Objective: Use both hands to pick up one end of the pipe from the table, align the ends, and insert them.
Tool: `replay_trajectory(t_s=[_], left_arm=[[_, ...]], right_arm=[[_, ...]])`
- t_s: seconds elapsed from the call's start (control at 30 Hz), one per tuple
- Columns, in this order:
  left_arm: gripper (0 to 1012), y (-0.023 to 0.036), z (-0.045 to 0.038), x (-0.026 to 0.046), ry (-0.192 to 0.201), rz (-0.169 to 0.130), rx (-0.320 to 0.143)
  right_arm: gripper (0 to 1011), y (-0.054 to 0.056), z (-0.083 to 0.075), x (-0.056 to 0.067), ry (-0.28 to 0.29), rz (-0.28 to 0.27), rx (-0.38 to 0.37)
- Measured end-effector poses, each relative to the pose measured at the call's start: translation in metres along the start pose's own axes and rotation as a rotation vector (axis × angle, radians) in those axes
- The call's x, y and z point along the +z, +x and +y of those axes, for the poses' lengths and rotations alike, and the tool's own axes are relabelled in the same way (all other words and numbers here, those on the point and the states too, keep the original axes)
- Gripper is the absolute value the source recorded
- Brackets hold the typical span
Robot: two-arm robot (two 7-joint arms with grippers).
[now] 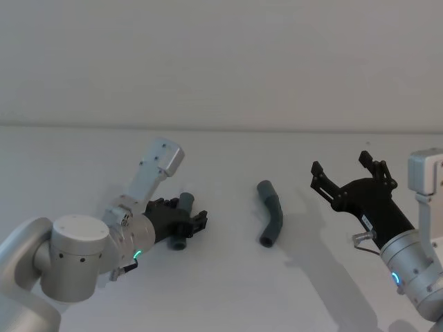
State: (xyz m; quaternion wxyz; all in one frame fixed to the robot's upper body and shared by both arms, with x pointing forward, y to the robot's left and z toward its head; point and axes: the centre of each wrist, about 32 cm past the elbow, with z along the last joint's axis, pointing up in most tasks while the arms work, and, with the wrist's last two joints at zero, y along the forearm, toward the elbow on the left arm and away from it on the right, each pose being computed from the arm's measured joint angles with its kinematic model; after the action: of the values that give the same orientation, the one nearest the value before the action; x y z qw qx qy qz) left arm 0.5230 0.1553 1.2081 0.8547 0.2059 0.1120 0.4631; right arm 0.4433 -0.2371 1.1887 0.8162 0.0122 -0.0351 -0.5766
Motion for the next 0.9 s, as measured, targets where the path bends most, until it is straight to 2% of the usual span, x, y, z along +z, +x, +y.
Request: replay_trajectory(t_s=[0.9], left_arm=[[516,-0.0008,-0.0016,-0.0008,0.002,0.004,-0.004]], right_arm=[[1003,0.0000,0.0000,0.0000,0.000,0.000,0.000]])
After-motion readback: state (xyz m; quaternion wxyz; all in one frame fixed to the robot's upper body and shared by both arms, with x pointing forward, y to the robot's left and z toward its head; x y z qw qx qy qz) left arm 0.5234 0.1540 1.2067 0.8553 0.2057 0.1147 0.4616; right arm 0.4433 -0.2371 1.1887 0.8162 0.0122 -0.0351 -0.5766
